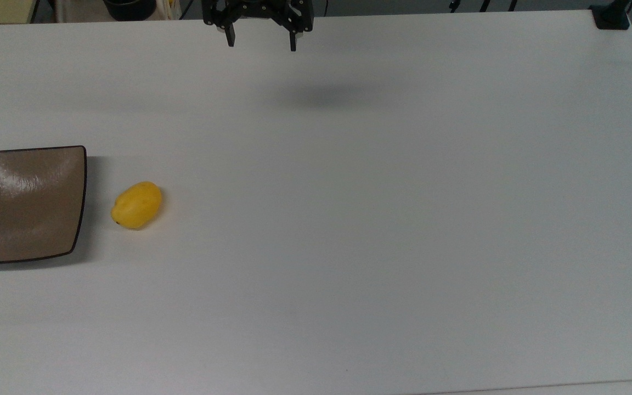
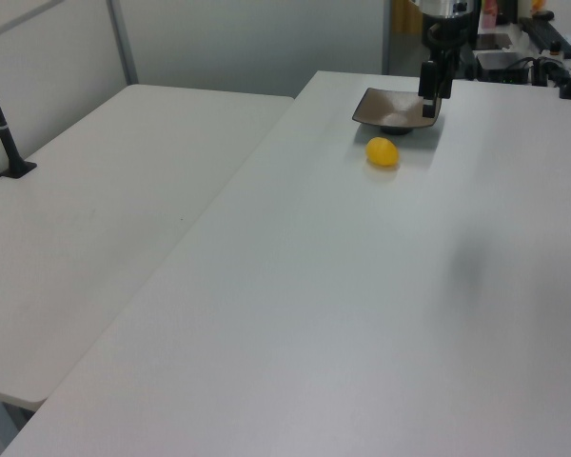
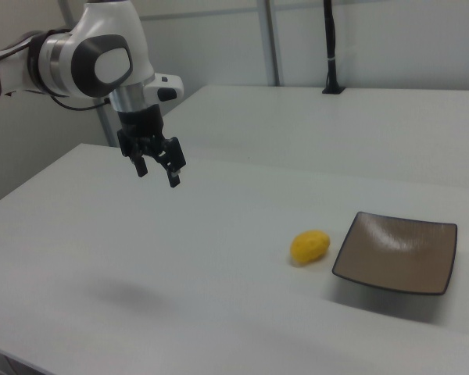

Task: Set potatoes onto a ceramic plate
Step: 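Move the open gripper toward the yellow potato beside the plate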

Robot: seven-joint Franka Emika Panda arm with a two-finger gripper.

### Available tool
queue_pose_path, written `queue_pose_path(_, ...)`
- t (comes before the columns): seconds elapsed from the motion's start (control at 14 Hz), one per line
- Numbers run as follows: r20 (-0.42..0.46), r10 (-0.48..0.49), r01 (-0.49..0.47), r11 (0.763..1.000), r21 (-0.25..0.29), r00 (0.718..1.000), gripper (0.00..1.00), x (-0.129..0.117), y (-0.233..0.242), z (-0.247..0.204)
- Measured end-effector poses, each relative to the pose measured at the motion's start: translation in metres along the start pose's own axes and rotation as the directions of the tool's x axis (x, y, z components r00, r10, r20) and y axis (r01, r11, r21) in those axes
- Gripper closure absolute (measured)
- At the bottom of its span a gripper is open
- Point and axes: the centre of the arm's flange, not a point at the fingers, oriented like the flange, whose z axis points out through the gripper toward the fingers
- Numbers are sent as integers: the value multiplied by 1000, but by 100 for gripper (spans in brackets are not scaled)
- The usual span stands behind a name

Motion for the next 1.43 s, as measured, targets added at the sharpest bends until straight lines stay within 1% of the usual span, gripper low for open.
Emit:
queue_pose_path(0.72,-9,26,-26,1000,1,1000,0,-1,6,-5)
queue_pose_path(0.79,-9,40,-40,999,1,999,0,-1,7,-5)
queue_pose_path(1.07,-16,164,-164,986,16,986,0,-1,19,-9)
queue_pose_path(1.22,-53,255,-253,967,36,965,0,4,26,-13)
queue_pose_path(1.29,-87,324,-320,946,54,942,0,8,31,-17)
queue_pose_path(1.36,-111,366,-360,930,68,924,0,11,35,-19)
queue_pose_path(1.43,-149,420,-410,907,94,895,0,16,43,-24)
